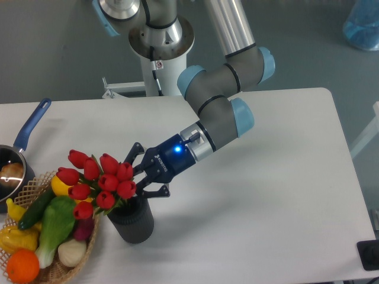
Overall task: Insert the flowers into the vase
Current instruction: 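Push the tulips further down into the vase, then open the gripper and lift it away from the tulips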
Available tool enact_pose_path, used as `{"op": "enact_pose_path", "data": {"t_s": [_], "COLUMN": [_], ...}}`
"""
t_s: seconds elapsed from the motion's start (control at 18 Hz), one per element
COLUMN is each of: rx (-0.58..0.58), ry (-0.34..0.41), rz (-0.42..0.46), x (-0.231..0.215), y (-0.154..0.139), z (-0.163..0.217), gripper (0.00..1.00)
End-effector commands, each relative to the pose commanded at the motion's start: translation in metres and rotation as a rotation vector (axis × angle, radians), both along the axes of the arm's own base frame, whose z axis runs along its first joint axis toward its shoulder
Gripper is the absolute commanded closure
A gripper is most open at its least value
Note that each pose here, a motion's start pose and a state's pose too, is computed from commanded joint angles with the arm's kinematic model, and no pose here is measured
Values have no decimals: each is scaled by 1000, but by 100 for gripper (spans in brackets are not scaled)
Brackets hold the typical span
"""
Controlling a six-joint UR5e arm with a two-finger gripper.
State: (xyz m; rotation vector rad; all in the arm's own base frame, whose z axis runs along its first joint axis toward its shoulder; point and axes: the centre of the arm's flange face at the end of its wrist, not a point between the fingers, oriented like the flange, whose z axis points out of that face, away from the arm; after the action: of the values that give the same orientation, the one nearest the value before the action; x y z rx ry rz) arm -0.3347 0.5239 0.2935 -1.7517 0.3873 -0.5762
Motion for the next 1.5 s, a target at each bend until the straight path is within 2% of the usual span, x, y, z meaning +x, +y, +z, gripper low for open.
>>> {"op": "enact_pose_path", "data": {"t_s": [0.06,0.33,0.5,0.83,1.11,1.28,1.5], "rx": [1,-9,-66,-84,-197,-255,-384], "ry": [1,14,69,132,306,383,555], "rz": [3,23,54,114,170,223,315], "x": [-2,-11,-21,-37,-55,-69,-112], "y": [-1,-9,-23,-51,-66,-83,-106], "z": [0,2,9,31,64,82,110], "gripper": [0,0,0,0,0,0,0]}}
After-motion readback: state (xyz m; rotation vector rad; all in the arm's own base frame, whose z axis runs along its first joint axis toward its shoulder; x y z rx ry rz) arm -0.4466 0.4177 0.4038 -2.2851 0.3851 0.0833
